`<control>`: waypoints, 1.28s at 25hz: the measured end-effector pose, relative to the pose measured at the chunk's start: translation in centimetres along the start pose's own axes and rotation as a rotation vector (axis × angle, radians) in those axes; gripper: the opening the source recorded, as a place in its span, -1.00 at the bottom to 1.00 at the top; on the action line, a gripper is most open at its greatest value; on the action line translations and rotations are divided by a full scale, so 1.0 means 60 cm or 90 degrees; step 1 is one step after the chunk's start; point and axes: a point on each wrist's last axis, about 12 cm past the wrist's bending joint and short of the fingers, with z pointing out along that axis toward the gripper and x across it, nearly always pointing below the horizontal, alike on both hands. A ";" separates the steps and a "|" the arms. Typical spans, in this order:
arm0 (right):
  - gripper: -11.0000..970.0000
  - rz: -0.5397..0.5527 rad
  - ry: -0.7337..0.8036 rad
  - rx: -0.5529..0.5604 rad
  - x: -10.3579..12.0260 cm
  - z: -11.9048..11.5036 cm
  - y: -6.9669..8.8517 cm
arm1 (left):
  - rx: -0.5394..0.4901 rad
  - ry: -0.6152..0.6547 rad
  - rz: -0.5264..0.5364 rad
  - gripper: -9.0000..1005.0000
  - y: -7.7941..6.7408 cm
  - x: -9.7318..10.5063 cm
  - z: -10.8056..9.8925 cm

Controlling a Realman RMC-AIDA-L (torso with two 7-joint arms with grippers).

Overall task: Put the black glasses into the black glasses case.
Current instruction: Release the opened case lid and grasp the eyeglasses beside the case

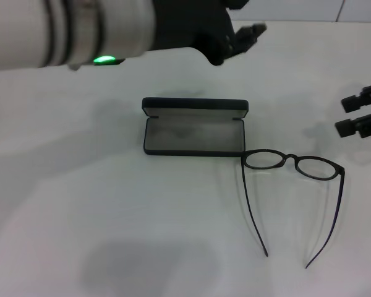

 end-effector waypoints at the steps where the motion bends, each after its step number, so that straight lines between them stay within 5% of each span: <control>1: 0.62 0.004 0.034 -0.006 -0.008 0.008 0.001 | 0.012 -0.030 -0.032 -0.12 0.006 0.009 -0.009; 7: 0.45 0.020 0.120 -0.012 -0.037 0.046 0.002 | 0.113 -0.186 -0.213 -0.22 0.028 0.099 -0.066; 11: 0.44 0.021 0.190 -0.005 -0.055 0.078 -0.003 | 0.156 -0.247 -0.260 -0.31 0.020 0.150 -0.091; 24: 0.39 -0.067 0.301 0.017 -0.089 0.183 0.011 | 0.163 -0.293 -0.289 -0.53 -0.025 0.245 -0.110; 32: 0.15 -0.102 0.335 0.028 -0.094 0.215 0.019 | 0.153 -0.305 -0.304 -0.59 -0.031 0.258 -0.116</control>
